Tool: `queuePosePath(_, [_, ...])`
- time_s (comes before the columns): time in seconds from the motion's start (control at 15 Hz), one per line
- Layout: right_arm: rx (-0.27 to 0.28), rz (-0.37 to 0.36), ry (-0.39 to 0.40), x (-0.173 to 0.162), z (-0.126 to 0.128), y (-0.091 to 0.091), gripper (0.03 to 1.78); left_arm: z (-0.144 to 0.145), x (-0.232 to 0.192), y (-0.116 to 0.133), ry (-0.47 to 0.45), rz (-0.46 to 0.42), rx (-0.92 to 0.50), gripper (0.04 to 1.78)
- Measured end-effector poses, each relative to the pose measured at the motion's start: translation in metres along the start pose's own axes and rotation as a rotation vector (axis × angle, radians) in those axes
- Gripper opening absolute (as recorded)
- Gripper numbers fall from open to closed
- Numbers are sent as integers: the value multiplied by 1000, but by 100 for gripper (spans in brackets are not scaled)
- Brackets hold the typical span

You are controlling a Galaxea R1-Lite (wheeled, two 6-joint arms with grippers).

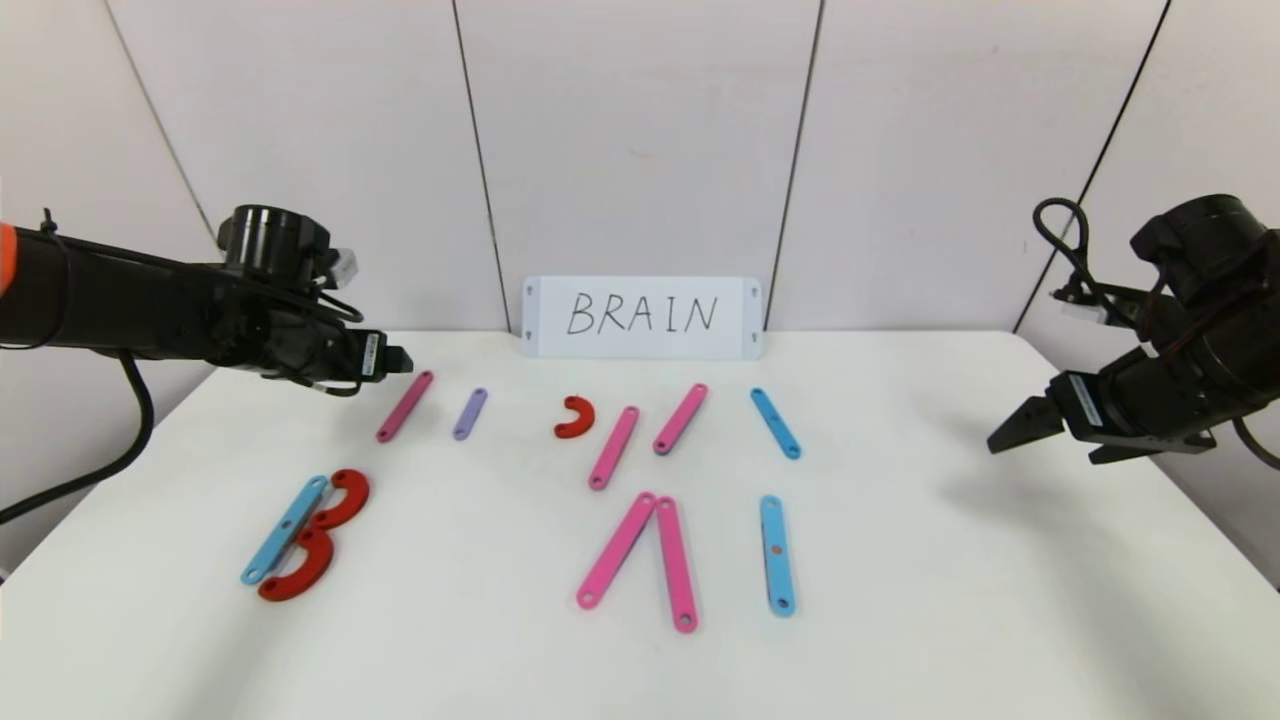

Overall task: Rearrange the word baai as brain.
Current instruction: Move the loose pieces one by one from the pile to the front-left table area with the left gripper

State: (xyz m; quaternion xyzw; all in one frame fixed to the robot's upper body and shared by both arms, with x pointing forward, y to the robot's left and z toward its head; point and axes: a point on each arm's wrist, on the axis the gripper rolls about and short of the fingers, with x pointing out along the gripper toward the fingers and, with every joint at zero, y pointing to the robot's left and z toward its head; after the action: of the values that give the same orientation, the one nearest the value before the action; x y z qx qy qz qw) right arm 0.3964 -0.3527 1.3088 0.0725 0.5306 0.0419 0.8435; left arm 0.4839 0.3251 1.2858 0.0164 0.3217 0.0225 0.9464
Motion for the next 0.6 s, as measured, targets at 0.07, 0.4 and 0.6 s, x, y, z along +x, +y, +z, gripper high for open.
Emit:
queuePosePath(0.07, [0,0,-1,0,0,0,171,-1,3,1,4,2,2,175])
queuePosePath(0.4, [2,-2,-4,0,0,-1,171,-5,26,3,36,-1,-2,175])
queuePosePath(0.6, [1,-1,-2,0,0,0,171,-11,40,4,63,3,-2,175])
